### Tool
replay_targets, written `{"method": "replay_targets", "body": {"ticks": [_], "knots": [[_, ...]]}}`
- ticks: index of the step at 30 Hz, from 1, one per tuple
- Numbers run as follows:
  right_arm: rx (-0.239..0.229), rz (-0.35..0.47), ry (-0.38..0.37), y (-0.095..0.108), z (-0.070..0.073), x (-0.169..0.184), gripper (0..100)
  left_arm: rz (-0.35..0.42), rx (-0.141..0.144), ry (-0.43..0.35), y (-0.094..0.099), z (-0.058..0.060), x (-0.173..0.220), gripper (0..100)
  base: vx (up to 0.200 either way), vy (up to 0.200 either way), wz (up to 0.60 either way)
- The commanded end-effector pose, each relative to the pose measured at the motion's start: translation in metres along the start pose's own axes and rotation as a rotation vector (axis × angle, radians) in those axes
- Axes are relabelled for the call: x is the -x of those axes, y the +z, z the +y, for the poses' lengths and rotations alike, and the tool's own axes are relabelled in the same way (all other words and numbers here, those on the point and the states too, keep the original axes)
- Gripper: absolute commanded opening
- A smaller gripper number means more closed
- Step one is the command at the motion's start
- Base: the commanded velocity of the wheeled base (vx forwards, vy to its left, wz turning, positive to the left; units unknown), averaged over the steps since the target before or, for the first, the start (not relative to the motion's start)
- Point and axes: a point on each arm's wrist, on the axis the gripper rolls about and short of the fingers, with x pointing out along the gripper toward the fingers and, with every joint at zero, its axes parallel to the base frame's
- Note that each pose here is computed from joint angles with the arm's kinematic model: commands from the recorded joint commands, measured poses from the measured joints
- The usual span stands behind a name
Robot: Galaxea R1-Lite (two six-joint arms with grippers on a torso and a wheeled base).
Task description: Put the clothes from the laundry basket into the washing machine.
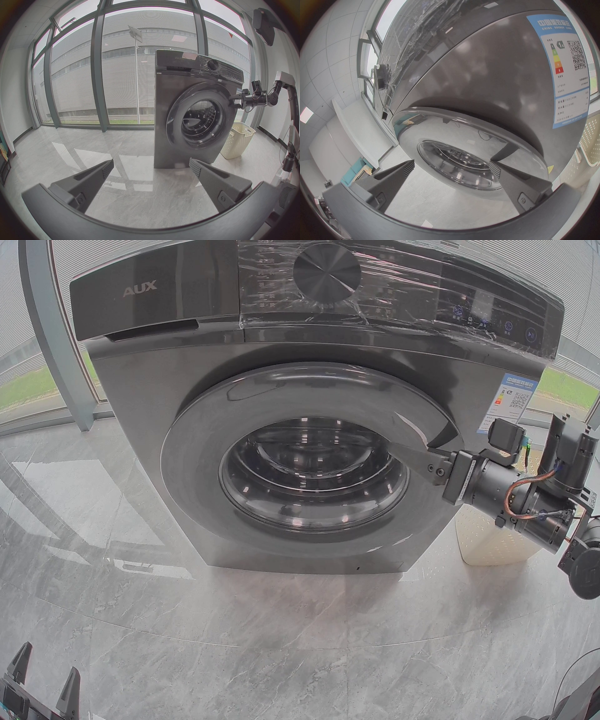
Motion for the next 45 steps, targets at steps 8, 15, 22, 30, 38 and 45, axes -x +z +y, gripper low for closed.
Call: {"method": "replay_targets", "body": {"ticks": [8,15,22,30,38,45], "knots": [[0.001,0.021,0.022,-0.01,0.007,0.006,100,0.007,0.0,-0.001,-0.005,0.0,0.0,100,0.0,0.0,0.0],[0.005,0.207,0.127,-0.053,0.027,0.07,100,0.009,0.008,0.004,-0.005,0.0,-0.001,100,0.0,0.0,0.0],[0.102,0.187,0.107,-0.061,0.017,0.127,100,0.009,0.011,0.003,-0.005,0.0,-0.001,100,0.0,0.0,0.0],[0.19,-0.005,-0.06,-0.05,-0.002,0.187,100,0.009,0.011,0.003,-0.005,0.0,-0.001,100,0.0,0.0,0.0],[0.273,-0.042,-0.219,-0.066,-0.008,0.231,100,0.009,0.011,-0.001,-0.005,0.0,-0.001,100,0.0,0.0,0.0],[0.301,-0.123,-0.315,-0.072,-0.004,0.257,100,0.009,0.028,-0.008,-0.005,0.0,-0.001,100,0.0,0.0,0.0]]}}
